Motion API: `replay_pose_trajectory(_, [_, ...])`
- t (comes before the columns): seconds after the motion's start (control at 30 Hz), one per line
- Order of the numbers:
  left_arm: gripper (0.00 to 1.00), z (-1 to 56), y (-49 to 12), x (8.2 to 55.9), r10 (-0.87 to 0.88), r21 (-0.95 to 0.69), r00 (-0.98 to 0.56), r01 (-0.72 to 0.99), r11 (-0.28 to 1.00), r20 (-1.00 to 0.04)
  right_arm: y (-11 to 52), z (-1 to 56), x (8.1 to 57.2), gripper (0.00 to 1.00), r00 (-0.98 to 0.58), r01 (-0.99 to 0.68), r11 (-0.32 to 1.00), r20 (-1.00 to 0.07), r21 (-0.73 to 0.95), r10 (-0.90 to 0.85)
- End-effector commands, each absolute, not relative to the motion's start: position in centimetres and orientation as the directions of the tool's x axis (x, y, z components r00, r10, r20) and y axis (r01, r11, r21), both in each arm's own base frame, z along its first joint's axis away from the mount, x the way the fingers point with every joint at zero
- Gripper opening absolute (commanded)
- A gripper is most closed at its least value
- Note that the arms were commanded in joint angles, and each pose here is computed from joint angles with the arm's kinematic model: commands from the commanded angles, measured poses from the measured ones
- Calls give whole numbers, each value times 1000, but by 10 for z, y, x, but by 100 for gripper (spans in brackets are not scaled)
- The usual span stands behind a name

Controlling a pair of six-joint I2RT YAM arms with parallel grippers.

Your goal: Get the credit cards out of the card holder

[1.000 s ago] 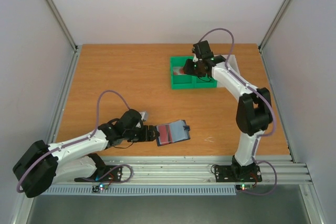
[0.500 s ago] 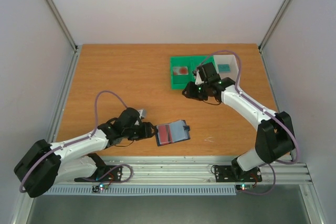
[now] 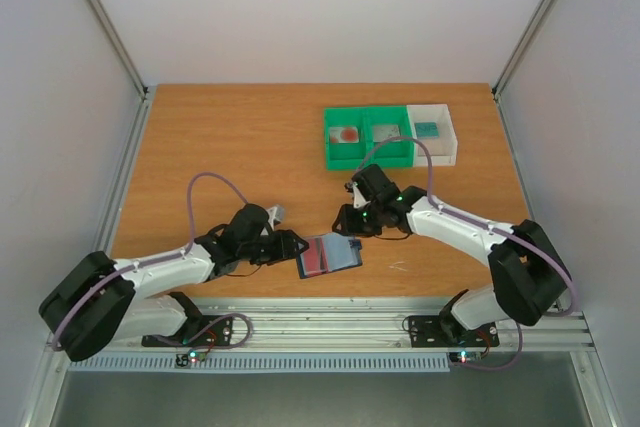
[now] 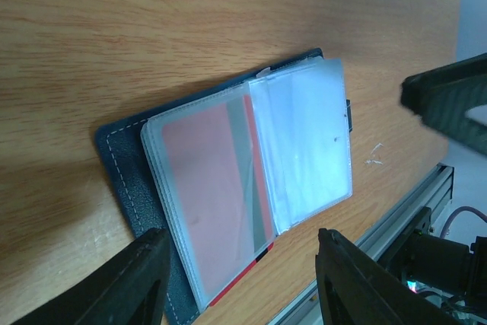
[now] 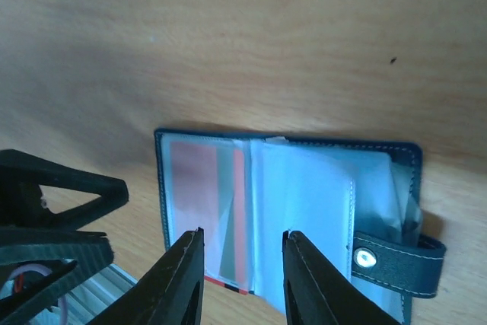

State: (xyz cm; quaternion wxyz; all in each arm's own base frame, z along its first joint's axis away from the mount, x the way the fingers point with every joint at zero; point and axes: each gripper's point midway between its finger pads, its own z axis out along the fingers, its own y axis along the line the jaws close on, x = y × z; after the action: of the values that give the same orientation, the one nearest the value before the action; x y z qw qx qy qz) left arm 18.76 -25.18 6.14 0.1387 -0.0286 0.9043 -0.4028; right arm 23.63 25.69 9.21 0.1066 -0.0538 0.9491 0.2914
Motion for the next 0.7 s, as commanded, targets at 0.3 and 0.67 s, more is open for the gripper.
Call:
replay_pose_trajectory(0.3, [53,59,-259,191,-167,-767,-959,73,637,-230,260,33,211,28,-980,-149,888,-183,435,-75])
replay_pose_trajectory(0.67, [47,53,-262,190,-151,-765,-966,68,640,-211,261,6,176,25,-985,-118,921,-164,371,-61])
